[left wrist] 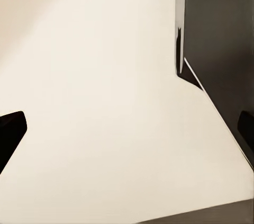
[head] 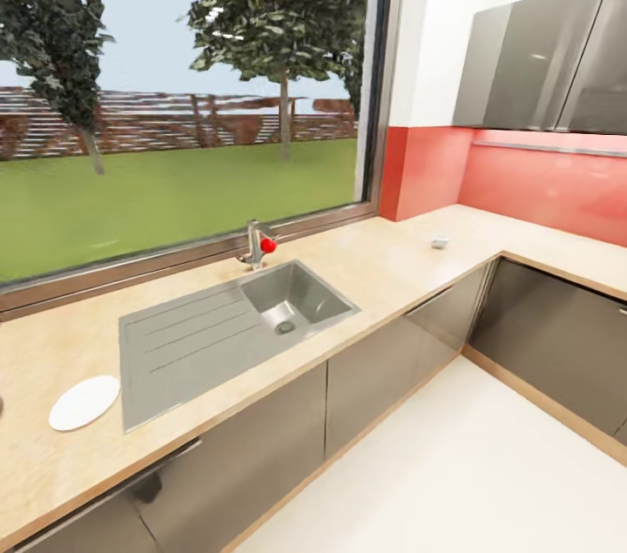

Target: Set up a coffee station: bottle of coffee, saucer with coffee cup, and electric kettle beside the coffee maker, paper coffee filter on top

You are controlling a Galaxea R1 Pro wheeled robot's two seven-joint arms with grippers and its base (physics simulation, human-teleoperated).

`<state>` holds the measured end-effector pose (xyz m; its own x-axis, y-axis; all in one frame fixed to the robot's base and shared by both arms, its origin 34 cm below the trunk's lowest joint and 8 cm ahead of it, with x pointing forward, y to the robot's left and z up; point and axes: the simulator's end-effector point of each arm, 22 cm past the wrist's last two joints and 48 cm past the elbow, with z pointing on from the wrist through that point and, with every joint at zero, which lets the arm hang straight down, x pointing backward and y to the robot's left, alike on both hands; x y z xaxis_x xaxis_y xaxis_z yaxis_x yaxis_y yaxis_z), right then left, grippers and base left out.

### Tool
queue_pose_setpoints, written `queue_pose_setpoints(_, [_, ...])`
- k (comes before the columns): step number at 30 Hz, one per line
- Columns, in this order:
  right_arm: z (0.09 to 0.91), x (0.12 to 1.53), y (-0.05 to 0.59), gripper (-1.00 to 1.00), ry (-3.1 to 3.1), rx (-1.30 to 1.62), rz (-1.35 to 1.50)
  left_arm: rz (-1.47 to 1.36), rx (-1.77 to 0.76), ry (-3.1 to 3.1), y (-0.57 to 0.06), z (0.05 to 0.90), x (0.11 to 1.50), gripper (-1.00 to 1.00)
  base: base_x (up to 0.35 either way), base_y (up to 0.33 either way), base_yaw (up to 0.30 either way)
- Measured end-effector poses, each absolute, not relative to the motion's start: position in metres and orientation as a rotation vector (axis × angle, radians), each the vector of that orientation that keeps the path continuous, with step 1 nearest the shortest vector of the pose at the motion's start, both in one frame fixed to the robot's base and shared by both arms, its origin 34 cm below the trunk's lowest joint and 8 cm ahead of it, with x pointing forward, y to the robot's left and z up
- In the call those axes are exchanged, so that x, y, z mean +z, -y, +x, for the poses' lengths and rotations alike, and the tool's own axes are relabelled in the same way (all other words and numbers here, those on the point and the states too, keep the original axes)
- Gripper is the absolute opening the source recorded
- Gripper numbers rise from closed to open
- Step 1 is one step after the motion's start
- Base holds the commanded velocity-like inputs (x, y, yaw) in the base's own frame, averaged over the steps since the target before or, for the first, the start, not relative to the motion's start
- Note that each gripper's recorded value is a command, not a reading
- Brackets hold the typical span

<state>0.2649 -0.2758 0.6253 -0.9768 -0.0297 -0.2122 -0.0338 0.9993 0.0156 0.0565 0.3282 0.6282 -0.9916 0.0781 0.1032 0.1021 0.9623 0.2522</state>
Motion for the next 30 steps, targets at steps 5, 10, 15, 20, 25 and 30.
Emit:
queue_pose_setpoints(5, [0.264, 0.625, 0.276, 1.00, -2.930, 0.029, -0.047, -0.137, -0.394, 3.020, -0.328, 0.056, 0.628, 1.00, 0.261, -0.210, 0.243])
queue_pose_setpoints(10, [0.262, 0.624, 0.273, 1.00, -2.934, 0.034, -0.050, -0.135, -0.390, 3.020, -0.327, 0.055, 0.628, 1.00, 0.067, -0.092, 0.243])
queue_pose_setpoints(15, [0.261, 0.623, 0.266, 1.00, -2.939, 0.047, -0.051, -0.132, -0.387, 3.020, -0.326, 0.055, 0.628, 1.00, 0.006, -0.009, 0.243])
queue_pose_setpoints(20, [0.259, 0.623, 0.267, 1.00, -2.942, 0.043, -0.048, -0.078, -0.361, 3.023, -0.315, 0.054, 0.627, 1.00, 0.000, 0.000, 0.243])
queue_pose_setpoints(25, [0.258, 0.622, 0.275, 1.00, -2.946, 0.029, -0.047, -0.049, -0.354, 3.019, -0.313, 0.052, 0.627, 1.00, 0.000, 0.000, 0.243])
queue_pose_setpoints(30, [0.256, 0.622, 0.285, 1.00, -2.950, 0.008, -0.047, -0.045, -0.358, 3.019, -0.315, 0.052, 0.627, 1.00, 0.000, 0.000, 0.243])
